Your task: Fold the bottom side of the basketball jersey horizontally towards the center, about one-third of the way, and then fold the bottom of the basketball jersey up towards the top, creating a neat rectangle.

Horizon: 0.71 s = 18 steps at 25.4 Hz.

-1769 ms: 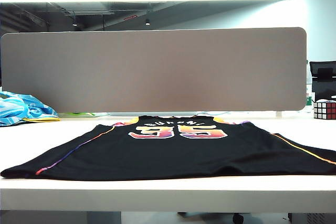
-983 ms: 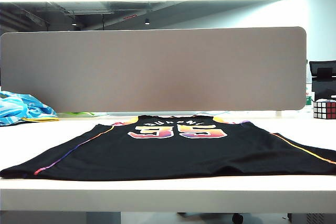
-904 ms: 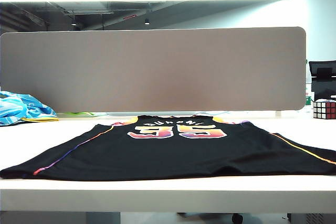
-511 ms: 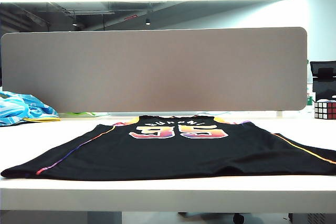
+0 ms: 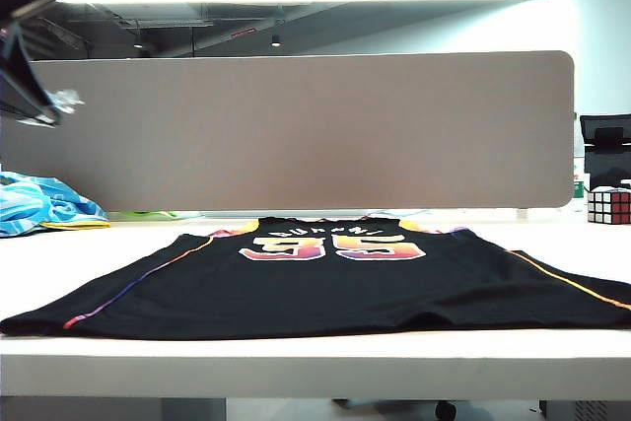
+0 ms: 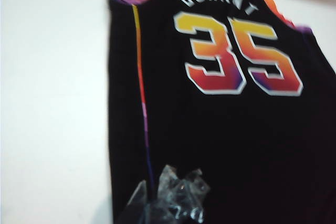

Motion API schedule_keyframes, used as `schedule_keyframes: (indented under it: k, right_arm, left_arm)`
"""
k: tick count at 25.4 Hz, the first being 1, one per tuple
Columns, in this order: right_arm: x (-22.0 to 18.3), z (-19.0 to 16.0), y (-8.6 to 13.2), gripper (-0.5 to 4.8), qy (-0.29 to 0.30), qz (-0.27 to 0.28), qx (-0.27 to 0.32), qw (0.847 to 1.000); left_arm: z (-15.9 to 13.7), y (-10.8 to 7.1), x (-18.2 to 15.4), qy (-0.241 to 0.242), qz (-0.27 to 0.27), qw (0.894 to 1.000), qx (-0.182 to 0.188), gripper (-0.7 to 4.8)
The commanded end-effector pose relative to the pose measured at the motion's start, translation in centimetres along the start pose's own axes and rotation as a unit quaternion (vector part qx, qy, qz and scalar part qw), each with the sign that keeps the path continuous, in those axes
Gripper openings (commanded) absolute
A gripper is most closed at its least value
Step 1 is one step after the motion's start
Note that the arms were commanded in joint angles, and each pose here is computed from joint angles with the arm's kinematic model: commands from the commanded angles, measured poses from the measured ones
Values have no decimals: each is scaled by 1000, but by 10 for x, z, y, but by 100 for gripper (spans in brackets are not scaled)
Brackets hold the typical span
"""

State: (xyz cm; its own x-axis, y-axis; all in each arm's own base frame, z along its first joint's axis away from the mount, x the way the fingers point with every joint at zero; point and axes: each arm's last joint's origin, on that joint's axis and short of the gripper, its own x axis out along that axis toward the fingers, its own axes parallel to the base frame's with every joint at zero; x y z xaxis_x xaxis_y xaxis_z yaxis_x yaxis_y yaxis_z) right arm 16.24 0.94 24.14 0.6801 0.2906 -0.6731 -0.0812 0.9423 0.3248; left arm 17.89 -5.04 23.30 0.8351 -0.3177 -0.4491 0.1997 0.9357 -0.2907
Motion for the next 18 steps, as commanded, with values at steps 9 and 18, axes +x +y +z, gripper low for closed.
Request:
schedule_keyframes:
  k: [9, 18]
  right_arm:
    - [48, 27, -13, 95, 180, 17, -3, 984]
    - [64, 23, -21, 127, 213, 25, 5, 977]
  left_arm:
    - [-25, 54, 31, 187, -82, 971, -123, -5]
    - [-41, 85, 43, 232, -88, 947, -206, 174]
